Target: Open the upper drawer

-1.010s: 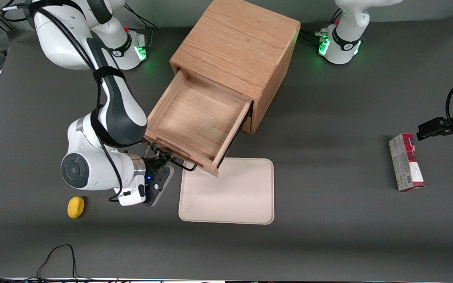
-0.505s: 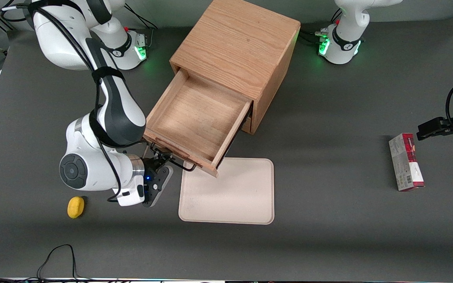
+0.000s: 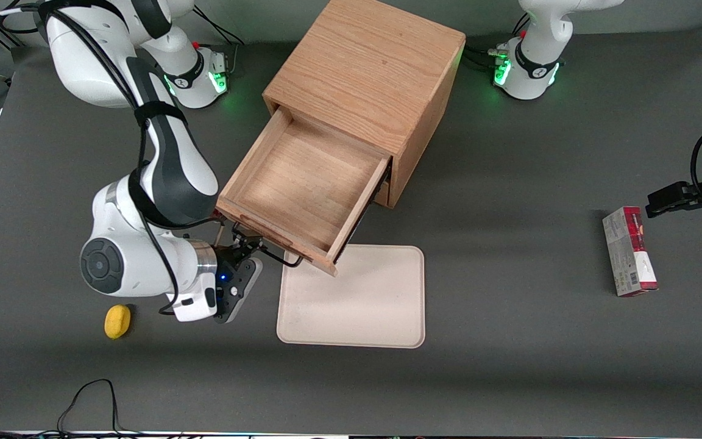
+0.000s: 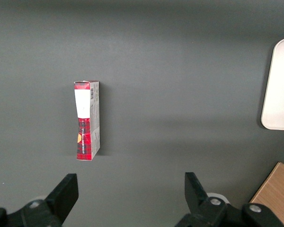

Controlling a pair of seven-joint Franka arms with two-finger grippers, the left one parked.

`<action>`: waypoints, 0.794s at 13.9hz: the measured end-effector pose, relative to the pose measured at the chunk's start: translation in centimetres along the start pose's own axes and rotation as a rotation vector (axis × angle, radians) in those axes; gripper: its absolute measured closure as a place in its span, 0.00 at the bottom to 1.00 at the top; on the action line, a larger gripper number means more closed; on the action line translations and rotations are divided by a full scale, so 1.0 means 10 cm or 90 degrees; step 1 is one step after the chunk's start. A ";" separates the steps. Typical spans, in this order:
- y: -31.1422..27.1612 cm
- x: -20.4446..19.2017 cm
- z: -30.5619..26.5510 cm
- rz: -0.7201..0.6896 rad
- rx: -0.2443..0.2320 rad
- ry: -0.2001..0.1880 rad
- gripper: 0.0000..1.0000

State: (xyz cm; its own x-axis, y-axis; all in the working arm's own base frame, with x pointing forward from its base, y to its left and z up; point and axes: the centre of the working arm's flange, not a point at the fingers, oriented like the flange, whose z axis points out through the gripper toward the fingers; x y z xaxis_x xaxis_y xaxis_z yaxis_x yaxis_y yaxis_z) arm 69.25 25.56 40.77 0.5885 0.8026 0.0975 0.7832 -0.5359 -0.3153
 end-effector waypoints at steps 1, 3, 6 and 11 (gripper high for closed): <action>-0.01 0.00 -0.06 -0.001 -0.001 0.002 0.00; -0.02 -0.01 -0.14 -0.003 0.001 0.001 0.00; -0.04 -0.04 -0.22 -0.004 0.008 -0.011 0.00; -0.07 -0.40 -0.96 0.022 -0.022 -0.010 0.00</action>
State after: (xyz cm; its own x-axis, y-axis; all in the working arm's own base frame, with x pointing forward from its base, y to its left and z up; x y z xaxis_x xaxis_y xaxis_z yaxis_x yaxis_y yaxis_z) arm 68.30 20.23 49.62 0.6118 0.7878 0.0717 0.7695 -0.5717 -0.2848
